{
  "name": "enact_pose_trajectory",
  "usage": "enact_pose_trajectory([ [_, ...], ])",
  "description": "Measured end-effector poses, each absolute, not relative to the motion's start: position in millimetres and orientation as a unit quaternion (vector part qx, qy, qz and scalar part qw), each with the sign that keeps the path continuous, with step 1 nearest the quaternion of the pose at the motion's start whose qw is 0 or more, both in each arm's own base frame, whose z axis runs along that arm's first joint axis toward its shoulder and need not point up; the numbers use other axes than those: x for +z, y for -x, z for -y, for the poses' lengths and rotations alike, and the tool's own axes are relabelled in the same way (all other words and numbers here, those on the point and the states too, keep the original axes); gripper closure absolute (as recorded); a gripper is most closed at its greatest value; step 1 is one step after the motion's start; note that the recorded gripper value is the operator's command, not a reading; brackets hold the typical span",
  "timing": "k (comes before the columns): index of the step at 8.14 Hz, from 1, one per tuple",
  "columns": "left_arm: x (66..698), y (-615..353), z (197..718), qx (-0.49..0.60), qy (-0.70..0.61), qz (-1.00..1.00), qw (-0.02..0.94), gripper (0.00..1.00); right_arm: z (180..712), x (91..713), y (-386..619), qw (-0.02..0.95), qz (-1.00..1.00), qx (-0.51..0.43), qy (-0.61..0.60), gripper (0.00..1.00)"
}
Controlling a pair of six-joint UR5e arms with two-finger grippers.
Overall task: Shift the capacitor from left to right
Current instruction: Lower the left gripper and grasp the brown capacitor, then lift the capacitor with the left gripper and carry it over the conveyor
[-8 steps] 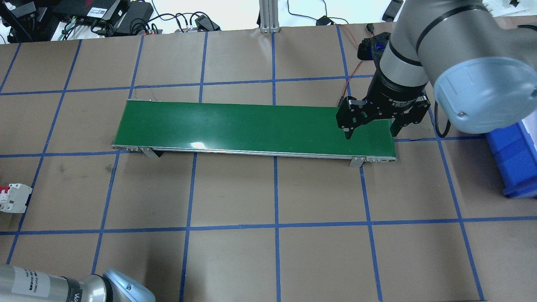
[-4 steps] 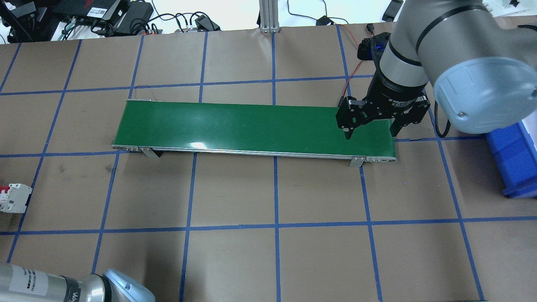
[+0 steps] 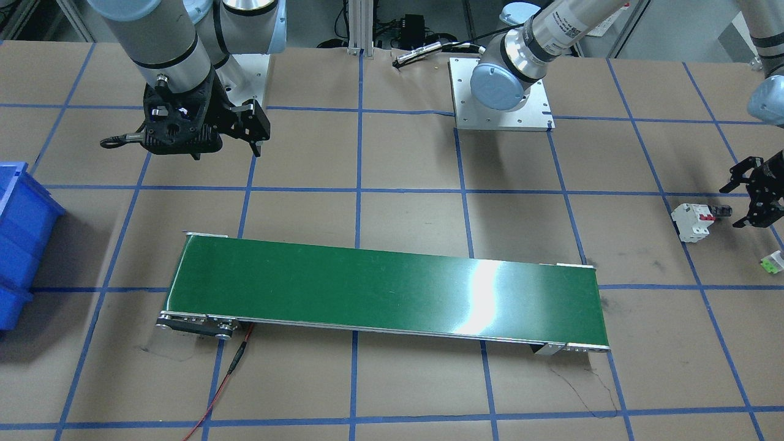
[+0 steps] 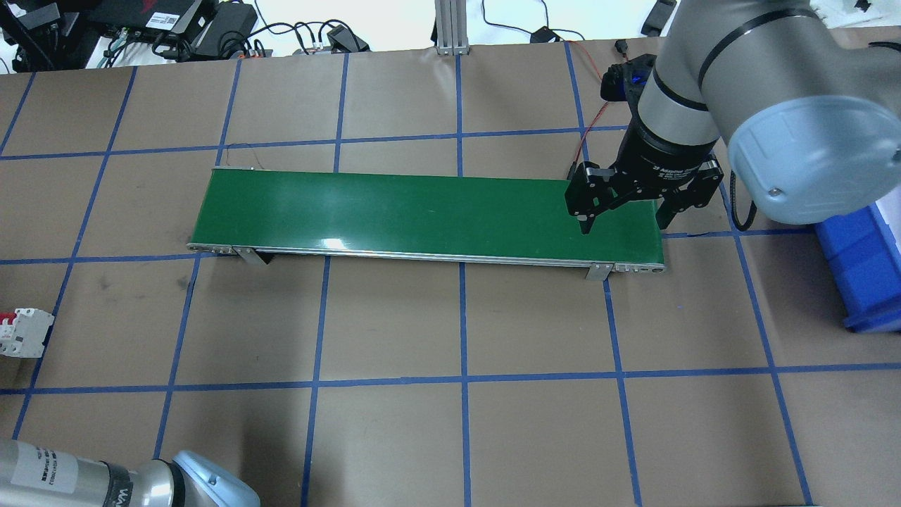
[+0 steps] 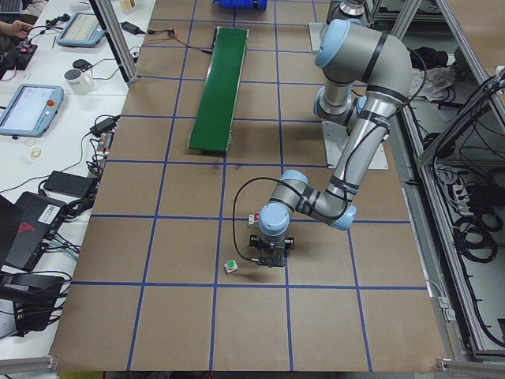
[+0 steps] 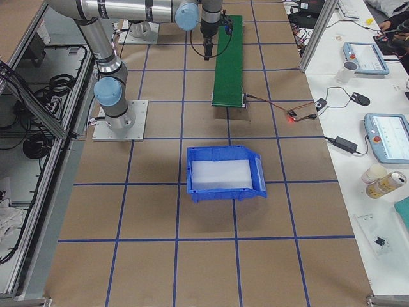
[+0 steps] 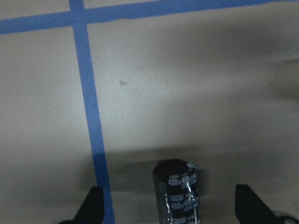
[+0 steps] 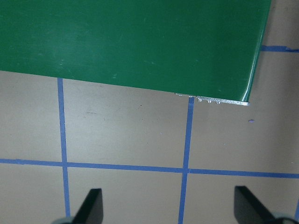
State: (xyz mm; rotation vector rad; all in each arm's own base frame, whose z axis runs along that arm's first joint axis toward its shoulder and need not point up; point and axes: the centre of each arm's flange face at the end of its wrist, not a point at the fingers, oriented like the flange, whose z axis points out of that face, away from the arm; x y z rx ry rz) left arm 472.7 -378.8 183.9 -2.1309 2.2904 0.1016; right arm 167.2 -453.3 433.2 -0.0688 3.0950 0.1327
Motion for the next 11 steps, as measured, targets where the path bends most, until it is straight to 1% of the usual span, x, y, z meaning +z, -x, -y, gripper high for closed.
enact_pose_trajectory([
  [1,179,-473,378,0.037,0.681,-0.731,0.008,0.36,453,433,-167,0.021,-0.999,0.043,0.022,0.0],
  [3,178,-473,379,0.039,0.682,-0.73,0.003,0.67,453,433,-167,0.021,-0.999,0.043,0.022,0.0],
  [4,177,-471,381,0.037,0.683,-0.73,-0.009,0.74,453,433,-167,0.021,-0.999,0.043,0.022,0.0],
  [5,177,-468,383,0.038,0.683,-0.729,-0.026,0.79,453,433,-167,0.021,-0.999,0.043,0.022,0.0],
  [6,179,-465,383,0.041,0.683,-0.729,-0.037,0.81,453,433,-167,0.021,-0.999,0.043,0.022,0.0],
  [8,187,-464,384,0.039,0.68,-0.731,-0.043,0.88,453,433,-167,0.02,-0.999,0.043,0.022,0.0],
  [10,192,-462,383,0.043,0.677,-0.733,-0.052,1.0,453,433,-167,0.02,-0.999,0.043,0.022,0.0],
  [11,197,-459,382,0.053,0.673,-0.735,-0.06,1.0,453,434,-167,0.02,-0.999,0.043,0.022,0.0],
])
